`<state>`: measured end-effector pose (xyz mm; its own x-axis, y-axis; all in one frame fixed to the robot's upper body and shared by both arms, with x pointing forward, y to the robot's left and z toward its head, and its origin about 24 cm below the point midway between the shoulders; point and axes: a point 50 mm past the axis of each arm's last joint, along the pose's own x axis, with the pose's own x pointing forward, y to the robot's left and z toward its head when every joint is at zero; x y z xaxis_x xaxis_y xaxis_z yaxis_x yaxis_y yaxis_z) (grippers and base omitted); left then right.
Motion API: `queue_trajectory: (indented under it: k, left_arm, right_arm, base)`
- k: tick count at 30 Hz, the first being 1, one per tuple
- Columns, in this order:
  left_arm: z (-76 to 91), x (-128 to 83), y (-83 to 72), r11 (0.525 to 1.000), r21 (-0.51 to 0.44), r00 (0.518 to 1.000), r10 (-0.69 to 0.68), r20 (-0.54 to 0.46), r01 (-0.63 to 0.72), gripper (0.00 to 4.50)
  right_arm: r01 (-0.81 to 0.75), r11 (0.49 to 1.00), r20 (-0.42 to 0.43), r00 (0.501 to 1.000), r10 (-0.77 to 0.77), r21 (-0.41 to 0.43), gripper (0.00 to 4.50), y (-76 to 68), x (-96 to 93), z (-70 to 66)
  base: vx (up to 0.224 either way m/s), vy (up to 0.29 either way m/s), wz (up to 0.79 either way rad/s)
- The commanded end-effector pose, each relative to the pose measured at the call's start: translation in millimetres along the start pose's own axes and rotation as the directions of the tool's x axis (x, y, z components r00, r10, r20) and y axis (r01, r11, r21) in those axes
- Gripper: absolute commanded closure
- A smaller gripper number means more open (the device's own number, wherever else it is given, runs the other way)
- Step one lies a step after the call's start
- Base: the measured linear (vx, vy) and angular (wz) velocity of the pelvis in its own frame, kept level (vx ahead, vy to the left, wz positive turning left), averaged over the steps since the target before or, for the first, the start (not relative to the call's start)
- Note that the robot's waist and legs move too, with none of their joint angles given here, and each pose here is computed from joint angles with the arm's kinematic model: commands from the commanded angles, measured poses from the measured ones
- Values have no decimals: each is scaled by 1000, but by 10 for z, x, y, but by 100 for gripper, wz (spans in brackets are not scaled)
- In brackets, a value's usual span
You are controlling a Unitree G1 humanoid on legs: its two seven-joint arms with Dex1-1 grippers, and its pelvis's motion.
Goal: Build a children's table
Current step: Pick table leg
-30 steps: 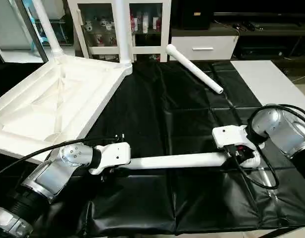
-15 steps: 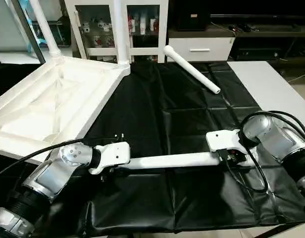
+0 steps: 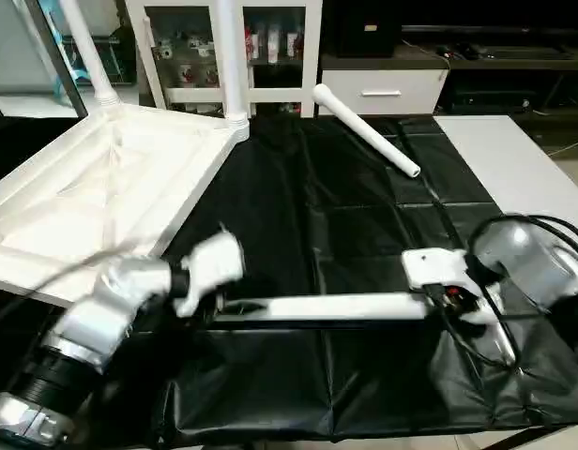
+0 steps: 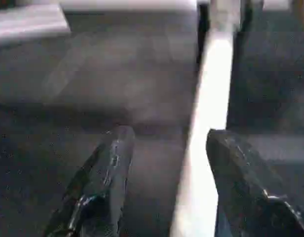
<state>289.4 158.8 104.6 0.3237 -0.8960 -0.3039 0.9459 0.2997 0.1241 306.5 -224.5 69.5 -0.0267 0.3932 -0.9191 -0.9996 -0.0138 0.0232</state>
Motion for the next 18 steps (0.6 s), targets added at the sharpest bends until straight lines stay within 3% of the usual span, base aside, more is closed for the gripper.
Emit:
queue_trajectory:
  k: [1,3,5,6,7,8,9,10,12,15,18]
  left_arm:
    - [251,-77,70,999,-20,986,45,160,-42,139]
    - [315,-105,102,996,-40,972,86,217,-79,126]
    - [520,-222,269,958,-127,876,286,388,-256,113]
    - [529,-229,279,955,-133,869,297,395,-266,113]
    - [583,-282,345,927,-184,816,376,440,-328,106]
    - [640,-401,461,855,-294,709,518,479,-426,104]
    - [643,-470,517,806,-348,653,592,473,-479,104]
    - [643,-470,517,806,-348,653,592,473,-479,104]
    - [553,-494,524,763,-368,651,646,399,-532,104]
    - [446,-416,450,765,-367,700,638,320,-530,104]
    - [363,-265,394,768,-321,746,629,218,-554,104]
  right_arm:
    - [21,999,53,998,-24,44,268,31,-64,-42]
    - [44,997,83,995,-49,60,268,34,-81,-45]
    - [185,973,236,948,-214,139,268,-47,-195,14]
    - [192,971,244,944,-223,144,268,-52,-202,18]
    - [248,952,293,911,-292,179,268,-93,-251,47]
    - [352,900,373,823,-428,257,268,-170,-349,109]
    - [380,861,443,743,-501,338,268,-210,-419,172]
    - [380,861,443,743,-501,338,268,-210,-419,172]
    - [361,804,557,585,-590,473,268,-233,-547,298]
    - [284,760,629,433,-646,585,268,-240,-673,409]
    - [62,773,734,274,-622,632,268,-217,-783,586]
  base:
    - [0,0,0]
    - [0,0,0]
    - [0,0,0]
    - [0,0,0]
    - [0,0,0]
    - [0,0,0]
    - [0,0,0]
    - [0,0,0]
    - [0,0,0]
    - [0,0,0]
    - [0,0,0]
